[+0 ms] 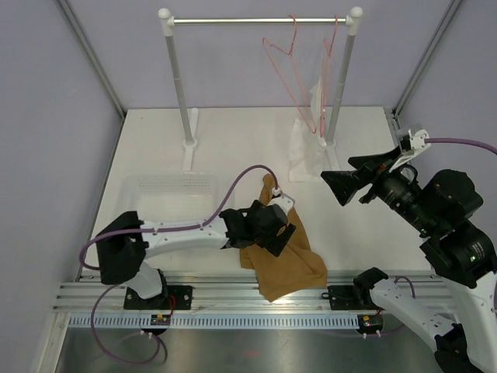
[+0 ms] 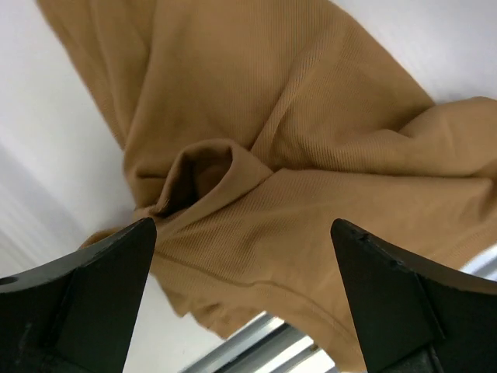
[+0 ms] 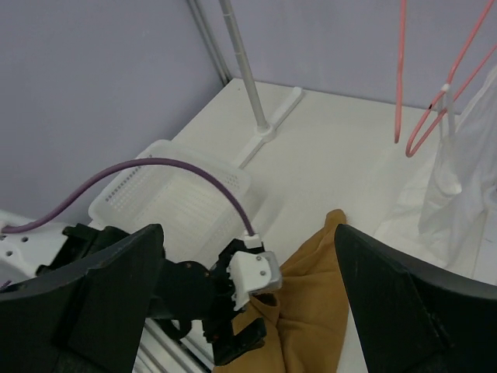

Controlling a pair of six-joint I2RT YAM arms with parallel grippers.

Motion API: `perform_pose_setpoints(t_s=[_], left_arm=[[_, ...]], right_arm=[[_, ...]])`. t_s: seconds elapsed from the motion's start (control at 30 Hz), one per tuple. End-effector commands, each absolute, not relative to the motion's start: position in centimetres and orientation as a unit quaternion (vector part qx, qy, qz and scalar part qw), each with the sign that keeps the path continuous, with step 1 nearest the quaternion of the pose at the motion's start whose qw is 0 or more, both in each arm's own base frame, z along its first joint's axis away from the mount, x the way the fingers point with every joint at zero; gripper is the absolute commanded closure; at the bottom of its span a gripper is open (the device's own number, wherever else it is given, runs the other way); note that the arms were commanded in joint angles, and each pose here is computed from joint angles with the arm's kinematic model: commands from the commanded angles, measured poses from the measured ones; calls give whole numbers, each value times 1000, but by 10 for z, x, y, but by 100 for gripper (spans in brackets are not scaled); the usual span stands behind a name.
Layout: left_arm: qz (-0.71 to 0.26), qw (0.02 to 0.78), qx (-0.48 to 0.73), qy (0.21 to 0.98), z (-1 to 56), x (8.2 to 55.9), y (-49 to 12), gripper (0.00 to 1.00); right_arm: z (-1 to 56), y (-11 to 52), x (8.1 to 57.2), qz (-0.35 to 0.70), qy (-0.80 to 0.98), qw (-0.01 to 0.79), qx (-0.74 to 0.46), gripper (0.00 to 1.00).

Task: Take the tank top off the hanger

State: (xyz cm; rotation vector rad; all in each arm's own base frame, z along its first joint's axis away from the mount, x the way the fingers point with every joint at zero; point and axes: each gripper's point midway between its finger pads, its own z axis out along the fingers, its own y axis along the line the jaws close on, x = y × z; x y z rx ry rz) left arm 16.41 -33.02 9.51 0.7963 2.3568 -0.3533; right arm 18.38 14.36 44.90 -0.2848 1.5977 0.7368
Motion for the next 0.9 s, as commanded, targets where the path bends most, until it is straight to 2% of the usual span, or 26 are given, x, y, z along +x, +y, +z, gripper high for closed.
perform_pose_setpoints(t_s=[0.0, 0.13, 0.3, 0.37, 0.4, 0.43, 0.47, 0.5, 0.57, 0.73, 0.87], left_arm=[[-160, 317, 313, 881, 95, 173, -368, 1], [-142, 271, 330, 893, 46, 166, -375, 1], [-140, 232, 335, 902, 13, 159, -383, 2], [-144, 222, 336, 904, 7, 155, -383, 30], [-145, 222, 333, 905, 8, 154, -383, 48], [-141, 229, 330, 905, 10, 157, -381, 66], [-138, 236, 325, 905, 19, 159, -379, 94], [-134, 244, 320, 905, 26, 161, -377, 100], [-126, 270, 310, 903, 50, 170, -373, 100], [-154, 389, 253, 872, 169, 199, -364, 100], [-153, 441, 191, 863, 234, 220, -329, 100]], right_arm=[[436, 153, 170, 348, 699, 606, -150, 1], [425, 148, 159, 350, 702, 602, -152, 1], [415, 147, 154, 354, 706, 595, -153, 0], [415, 148, 152, 356, 705, 594, -155, 1], [415, 147, 152, 356, 704, 594, -155, 0], [416, 147, 151, 357, 703, 595, -156, 1], [417, 147, 150, 358, 701, 596, -157, 1], [416, 148, 151, 358, 701, 596, -157, 1], [416, 147, 151, 357, 701, 597, -155, 1], [411, 149, 153, 358, 702, 596, -155, 1], [409, 148, 155, 356, 703, 597, -150, 0]])
